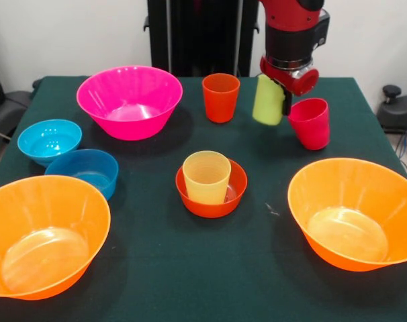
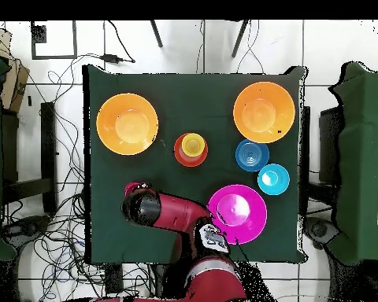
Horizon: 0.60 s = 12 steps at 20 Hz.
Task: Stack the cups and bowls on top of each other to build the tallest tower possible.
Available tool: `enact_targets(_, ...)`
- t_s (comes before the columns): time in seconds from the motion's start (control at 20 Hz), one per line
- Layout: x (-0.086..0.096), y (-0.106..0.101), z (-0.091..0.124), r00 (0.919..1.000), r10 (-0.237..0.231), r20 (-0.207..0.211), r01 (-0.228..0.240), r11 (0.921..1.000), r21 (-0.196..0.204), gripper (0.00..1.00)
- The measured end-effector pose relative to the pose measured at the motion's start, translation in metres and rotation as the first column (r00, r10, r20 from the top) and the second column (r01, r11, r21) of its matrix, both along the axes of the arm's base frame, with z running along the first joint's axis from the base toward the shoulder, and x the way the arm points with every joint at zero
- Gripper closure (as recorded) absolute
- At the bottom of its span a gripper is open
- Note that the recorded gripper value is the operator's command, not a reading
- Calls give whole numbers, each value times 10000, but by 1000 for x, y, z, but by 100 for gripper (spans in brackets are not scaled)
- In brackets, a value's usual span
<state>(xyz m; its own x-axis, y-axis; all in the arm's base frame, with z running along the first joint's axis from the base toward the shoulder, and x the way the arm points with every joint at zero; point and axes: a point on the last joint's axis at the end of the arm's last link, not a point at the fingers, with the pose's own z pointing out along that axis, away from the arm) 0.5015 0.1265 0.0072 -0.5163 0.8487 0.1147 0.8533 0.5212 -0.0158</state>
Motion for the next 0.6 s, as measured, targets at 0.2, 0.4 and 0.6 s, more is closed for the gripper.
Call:
enact_targets(0.2,-10,4,-11,9996,67,-273,-66,10000,13,100)
enact_targets(0.4,-18,9,-20,9986,160,-497,-158,9999,40,100)
enact_targets(0.6,-24,14,-25,9976,242,-648,-239,9997,60,100)
